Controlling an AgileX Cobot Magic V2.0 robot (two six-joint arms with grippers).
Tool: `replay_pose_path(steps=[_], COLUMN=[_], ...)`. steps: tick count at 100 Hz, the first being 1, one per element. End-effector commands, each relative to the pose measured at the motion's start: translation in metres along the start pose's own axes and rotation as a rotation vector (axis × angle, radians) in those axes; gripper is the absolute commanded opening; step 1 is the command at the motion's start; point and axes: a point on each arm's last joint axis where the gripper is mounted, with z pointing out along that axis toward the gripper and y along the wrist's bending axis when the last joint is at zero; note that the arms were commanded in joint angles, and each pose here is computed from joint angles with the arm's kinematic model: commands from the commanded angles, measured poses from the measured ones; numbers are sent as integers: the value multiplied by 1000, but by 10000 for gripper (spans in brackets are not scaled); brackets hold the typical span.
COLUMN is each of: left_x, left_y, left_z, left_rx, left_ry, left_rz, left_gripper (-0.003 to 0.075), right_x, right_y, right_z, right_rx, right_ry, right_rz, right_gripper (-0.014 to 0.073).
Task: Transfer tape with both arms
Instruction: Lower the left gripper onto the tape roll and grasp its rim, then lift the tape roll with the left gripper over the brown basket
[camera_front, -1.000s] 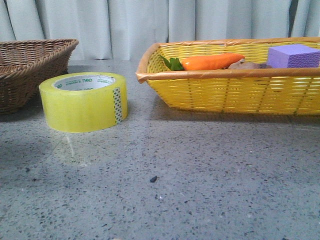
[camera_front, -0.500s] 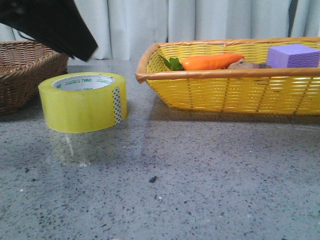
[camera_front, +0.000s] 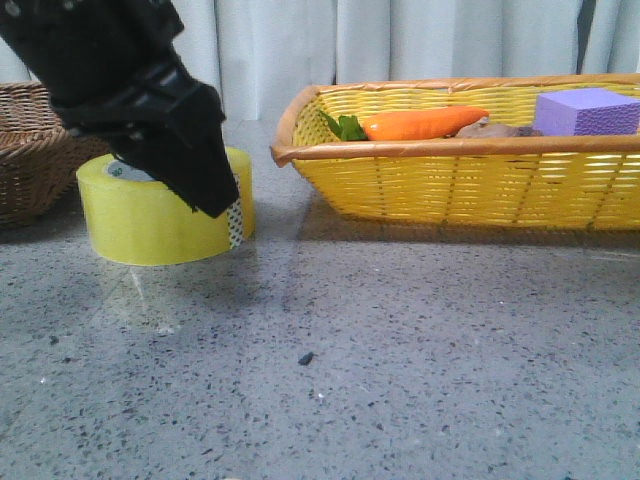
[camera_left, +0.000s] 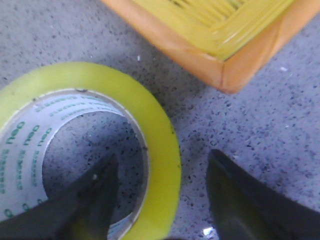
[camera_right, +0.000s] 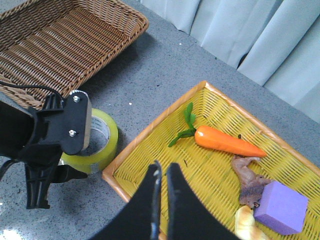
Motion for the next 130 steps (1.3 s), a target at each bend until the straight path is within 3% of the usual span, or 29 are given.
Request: replay_pose_path(steps=[1, 21, 45, 55, 97, 130], left_x=[-13, -11, -12, -13, -47, -58], left_y=[4, 10, 10, 10, 15, 59], left_z=[-13, -5, -6, -6, -41, -118], left_rx=[-23, -29, -29, -30, -54, -210], left_ry=[-86, -64, -65, -70, -141, -315], left_rz=[0, -16, -16, -16, 13, -61], left_gripper=[367, 352, 151, 111, 105, 105], right_x=[2, 2, 2, 2, 2, 2], right_y=[-9, -9, -9, -9, -9, -9], right_z=[-17, -17, -17, -17, -17, -17], right_rx=[38, 38, 38, 38, 38, 38], right_ry=[-23, -23, -23, -23, -21, -23], right_rz=[9, 9, 9, 9, 9, 9], right_gripper=[-66, -66, -66, -66, -66, -66])
